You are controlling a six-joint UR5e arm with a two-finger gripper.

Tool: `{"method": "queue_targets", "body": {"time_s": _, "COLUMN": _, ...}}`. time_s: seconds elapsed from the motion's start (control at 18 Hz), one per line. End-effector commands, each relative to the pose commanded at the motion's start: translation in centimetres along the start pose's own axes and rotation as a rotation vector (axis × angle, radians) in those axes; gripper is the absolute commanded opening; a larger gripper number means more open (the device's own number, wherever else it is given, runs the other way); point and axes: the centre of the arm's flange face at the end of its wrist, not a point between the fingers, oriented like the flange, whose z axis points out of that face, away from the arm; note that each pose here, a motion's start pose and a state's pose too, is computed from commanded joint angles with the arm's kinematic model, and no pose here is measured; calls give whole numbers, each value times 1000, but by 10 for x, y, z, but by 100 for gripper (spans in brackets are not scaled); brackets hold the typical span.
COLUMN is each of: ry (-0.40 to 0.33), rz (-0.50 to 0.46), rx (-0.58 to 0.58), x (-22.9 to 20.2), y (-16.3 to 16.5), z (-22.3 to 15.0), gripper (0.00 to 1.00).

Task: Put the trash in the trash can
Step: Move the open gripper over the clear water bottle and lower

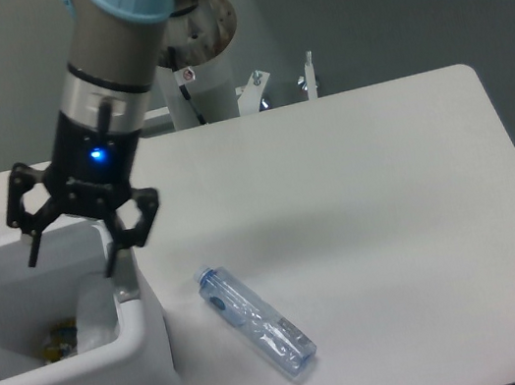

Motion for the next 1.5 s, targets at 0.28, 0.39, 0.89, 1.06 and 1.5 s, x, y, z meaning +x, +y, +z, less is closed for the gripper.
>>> {"method": "queue_targets", "body": {"time_s": 0.28, "ry": -143, "rz": -70, "rx": 22, "x": -54, "y": -14, "z": 7, "gripper": 100}}
{"method": "queue_targets", "body": {"time_s": 0.39, "ry": -207, "rz": -113, "rx": 3, "x": -89, "y": -13, "z": 16, "gripper": 100}}
{"method": "queue_targets", "body": {"time_s": 0.89, "ry": -289, "rz": -219, "rx": -150, "x": -195, "y": 11, "z": 113, "gripper": 100}}
{"method": "queue_targets", "body": {"time_s": 1.06, "ry": -411, "rz": -219, "rx": -179, "x": -227, "y": 20, "z": 146, "gripper": 100}}
{"method": "queue_targets", "body": {"time_s": 1.5, "ry": -406, "rz": -218, "rx": -234, "x": -238, "y": 26, "z": 202, "gripper": 100}}
